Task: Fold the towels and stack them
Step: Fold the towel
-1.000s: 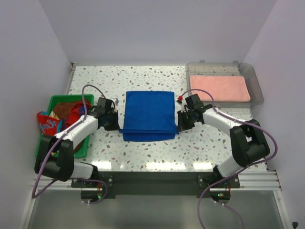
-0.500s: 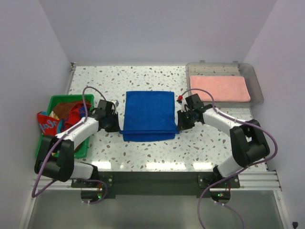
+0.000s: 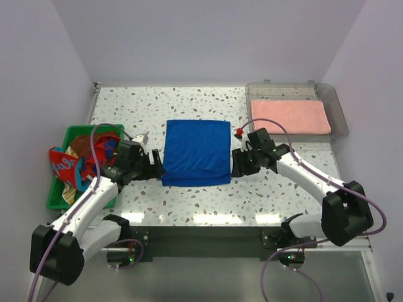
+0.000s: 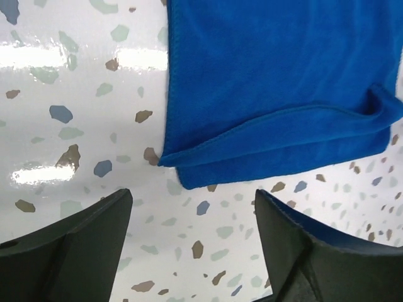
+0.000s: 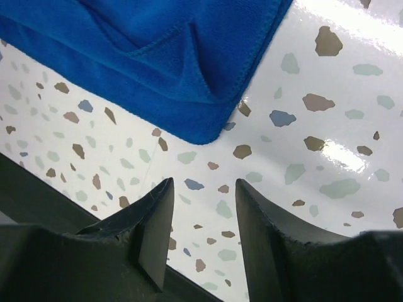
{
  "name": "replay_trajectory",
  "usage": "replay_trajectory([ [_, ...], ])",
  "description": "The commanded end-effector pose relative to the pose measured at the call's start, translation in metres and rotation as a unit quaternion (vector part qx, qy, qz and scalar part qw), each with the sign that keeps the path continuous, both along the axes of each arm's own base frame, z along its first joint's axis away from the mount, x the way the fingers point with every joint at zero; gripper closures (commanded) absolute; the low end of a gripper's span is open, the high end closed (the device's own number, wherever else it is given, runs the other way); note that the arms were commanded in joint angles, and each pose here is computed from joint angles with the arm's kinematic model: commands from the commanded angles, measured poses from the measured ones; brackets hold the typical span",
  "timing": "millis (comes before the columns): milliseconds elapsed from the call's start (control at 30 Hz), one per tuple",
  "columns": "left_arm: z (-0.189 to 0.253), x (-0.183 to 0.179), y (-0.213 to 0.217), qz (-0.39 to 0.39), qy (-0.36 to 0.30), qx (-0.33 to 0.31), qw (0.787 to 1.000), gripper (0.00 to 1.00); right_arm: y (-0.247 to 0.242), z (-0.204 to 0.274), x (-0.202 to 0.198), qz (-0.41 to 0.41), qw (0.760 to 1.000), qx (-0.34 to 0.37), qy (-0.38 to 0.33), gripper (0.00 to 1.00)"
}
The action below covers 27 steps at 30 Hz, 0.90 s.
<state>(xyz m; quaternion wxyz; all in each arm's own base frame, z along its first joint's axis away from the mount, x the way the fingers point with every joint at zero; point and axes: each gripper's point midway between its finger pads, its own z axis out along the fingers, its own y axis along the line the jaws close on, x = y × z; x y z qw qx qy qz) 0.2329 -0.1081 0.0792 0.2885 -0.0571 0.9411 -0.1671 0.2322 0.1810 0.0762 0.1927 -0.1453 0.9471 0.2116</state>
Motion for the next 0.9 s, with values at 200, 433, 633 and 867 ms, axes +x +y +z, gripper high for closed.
replay_trajectory([
  [200,0.019,0.02,-0.002,0.026,-0.025,-0.003,0.999,0.11,0.045,0.038,0.049,0.055,0.994,-0.047,-0.081,0.52],
  [433,0.013,0.021,0.007,0.046,-0.02,0.016,0.999,0.13,0.093,0.022,0.078,0.041,0.99,-0.101,-0.089,0.58],
  [633,0.003,0.007,0.012,0.054,-0.009,0.019,0.998,0.13,0.114,-0.011,0.081,0.035,0.989,-0.128,-0.07,0.6],
  [867,-0.001,0.0,0.014,0.058,-0.005,0.017,0.998,0.13,0.111,-0.033,0.068,0.04,0.984,-0.166,-0.053,0.65],
])
